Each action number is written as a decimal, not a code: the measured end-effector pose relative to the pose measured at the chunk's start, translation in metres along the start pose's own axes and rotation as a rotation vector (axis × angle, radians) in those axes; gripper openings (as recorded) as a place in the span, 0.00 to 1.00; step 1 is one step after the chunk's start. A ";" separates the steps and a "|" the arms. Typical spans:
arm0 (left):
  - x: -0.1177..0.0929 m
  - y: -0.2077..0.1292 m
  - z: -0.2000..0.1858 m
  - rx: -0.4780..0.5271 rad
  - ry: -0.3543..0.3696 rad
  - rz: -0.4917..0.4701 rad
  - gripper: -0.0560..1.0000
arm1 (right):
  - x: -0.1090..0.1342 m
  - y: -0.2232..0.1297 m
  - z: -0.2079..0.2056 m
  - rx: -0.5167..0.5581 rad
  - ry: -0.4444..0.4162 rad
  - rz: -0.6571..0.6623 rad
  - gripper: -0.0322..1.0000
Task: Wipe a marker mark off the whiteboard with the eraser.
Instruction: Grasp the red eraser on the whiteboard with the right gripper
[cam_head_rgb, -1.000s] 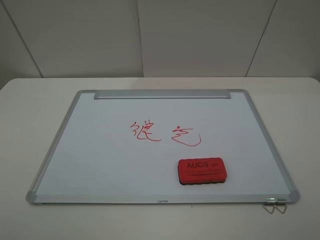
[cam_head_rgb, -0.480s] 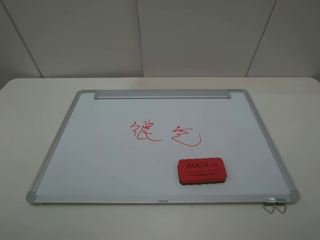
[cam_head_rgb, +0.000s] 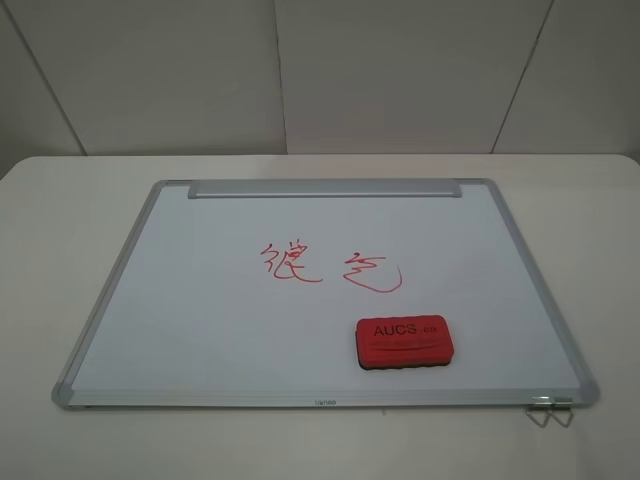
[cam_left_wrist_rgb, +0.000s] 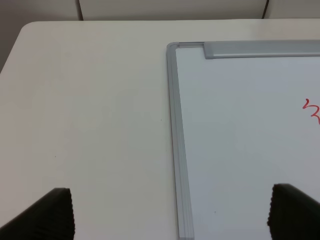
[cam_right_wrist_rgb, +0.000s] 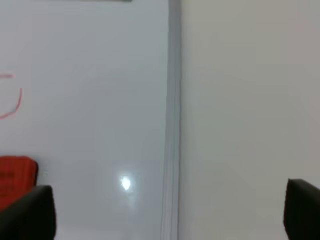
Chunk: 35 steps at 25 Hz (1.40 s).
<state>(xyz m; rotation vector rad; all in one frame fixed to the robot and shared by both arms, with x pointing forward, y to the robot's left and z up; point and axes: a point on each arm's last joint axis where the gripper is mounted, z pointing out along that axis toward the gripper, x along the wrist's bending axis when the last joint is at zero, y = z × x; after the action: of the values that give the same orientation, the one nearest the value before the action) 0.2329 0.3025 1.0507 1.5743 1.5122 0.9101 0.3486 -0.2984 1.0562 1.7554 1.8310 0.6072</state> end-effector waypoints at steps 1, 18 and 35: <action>0.000 0.000 0.000 0.000 0.000 0.000 0.79 | 0.003 0.006 0.008 0.031 0.009 -0.035 0.82; 0.000 0.000 0.000 0.000 0.000 0.000 0.79 | 0.111 0.069 0.138 0.356 0.318 -0.797 0.82; 0.000 0.000 0.000 0.000 0.000 0.000 0.79 | 0.168 0.034 0.177 0.478 0.553 -1.205 0.82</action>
<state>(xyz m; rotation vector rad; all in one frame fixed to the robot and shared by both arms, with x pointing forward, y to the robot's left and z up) 0.2329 0.3025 1.0507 1.5743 1.5122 0.9101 0.4865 -0.1355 0.9324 0.3762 3.0956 0.1294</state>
